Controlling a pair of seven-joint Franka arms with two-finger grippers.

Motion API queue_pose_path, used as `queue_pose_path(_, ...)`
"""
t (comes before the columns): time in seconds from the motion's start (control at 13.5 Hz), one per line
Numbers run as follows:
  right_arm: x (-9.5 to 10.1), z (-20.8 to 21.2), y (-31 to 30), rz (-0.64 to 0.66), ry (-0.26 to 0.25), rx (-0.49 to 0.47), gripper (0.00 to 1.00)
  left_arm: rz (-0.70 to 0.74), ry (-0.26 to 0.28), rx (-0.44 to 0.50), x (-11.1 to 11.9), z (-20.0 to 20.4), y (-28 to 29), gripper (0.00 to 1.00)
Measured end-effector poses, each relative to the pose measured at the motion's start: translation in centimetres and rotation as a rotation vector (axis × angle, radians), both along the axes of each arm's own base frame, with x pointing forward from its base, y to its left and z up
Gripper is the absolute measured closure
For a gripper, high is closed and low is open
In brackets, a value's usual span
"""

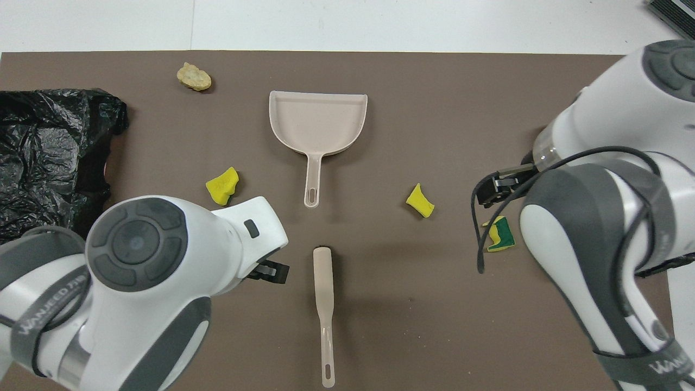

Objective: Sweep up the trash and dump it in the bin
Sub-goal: 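Reach the left gripper to the brush while the right gripper reaches the dustpan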

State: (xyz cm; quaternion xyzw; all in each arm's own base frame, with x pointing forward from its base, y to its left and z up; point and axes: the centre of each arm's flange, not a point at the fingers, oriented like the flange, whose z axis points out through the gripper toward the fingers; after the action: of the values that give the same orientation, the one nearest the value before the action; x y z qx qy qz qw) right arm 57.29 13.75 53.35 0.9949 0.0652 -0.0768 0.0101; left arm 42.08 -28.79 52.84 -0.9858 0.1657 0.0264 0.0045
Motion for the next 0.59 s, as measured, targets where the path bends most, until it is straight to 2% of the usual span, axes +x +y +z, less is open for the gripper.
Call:
queue_pose_path(0.15,1.6,-1.3,3.7,-0.017,-0.021,0.009,0.0,0.015,0.0,0.005,-1.9,-2.1,-2.2,0.0)
queue_pose_path(0.3,2.8,-2.8,7.1,-0.064,-0.052,0.06,0.0,0.02,0.006,0.015,-4.0,-4.3,-4.0,0.0)
queue_pose_path(0.44,3.6,-4.8,10.2,-0.163,-0.065,0.099,0.0,0.002,0.013,0.024,-6.2,-6.4,-5.4,0.0)
queue_pose_path(0.59,4.0,-6.6,13.8,-0.237,-0.083,0.115,0.0,0.011,-0.009,0.007,-8.7,-9.5,-7.2,0.0)
